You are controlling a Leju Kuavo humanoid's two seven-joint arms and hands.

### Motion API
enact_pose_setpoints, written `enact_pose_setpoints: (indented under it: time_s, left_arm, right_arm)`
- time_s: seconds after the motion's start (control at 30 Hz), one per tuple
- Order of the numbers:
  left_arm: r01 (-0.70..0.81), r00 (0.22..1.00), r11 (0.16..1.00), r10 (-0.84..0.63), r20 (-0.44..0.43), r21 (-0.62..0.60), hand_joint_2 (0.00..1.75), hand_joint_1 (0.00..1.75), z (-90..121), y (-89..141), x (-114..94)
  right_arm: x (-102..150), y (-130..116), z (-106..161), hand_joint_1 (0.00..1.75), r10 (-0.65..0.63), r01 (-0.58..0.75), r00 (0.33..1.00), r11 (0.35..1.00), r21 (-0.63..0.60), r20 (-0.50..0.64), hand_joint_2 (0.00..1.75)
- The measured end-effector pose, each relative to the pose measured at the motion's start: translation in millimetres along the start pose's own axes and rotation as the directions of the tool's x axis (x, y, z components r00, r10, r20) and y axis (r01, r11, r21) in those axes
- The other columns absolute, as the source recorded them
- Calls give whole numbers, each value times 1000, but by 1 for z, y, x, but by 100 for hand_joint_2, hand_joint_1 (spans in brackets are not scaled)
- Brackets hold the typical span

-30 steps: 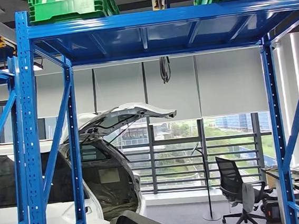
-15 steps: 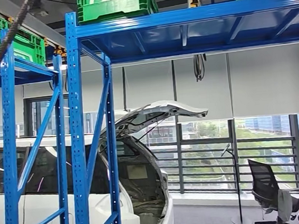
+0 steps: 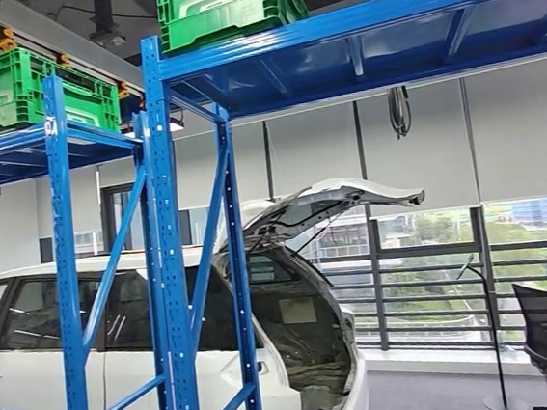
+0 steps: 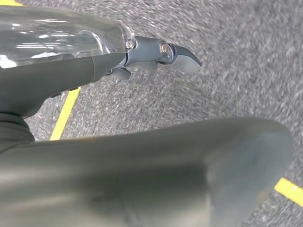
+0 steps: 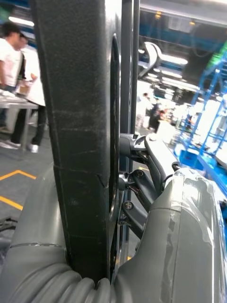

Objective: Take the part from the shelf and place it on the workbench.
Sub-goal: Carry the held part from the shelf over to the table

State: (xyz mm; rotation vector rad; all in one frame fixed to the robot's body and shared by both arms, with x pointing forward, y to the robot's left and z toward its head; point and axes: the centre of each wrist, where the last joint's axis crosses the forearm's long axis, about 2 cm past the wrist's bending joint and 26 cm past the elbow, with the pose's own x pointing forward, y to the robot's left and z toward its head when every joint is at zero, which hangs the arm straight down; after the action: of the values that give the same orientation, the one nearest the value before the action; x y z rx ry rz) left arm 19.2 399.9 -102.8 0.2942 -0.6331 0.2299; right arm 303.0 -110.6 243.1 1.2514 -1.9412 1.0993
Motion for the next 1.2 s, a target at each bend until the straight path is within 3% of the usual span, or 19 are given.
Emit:
enact_pose_setpoints:
  time_s: [0.43, 0.7, 1.2]
  left_arm:
    - [19, 1000, 1000, -19, -3, 6, 175, 0, 2, 4, -3]
    - [65, 998, 998, -64, 10, -23, 175, 0, -1, 5, 1]
    - [125, 992, 992, -126, -2, -26, 175, 0, -4, 19, 6]
  right_arm:
    - [-5, 10, 3, 175, -6, 6, 1000, 999, 41, -1, 175]
    - [-8, 19, 26, 175, 18, -18, 1000, 1000, -1, -10, 175]
    - [-9, 36, 34, 175, 50, -49, 999, 998, -39, 11, 175]
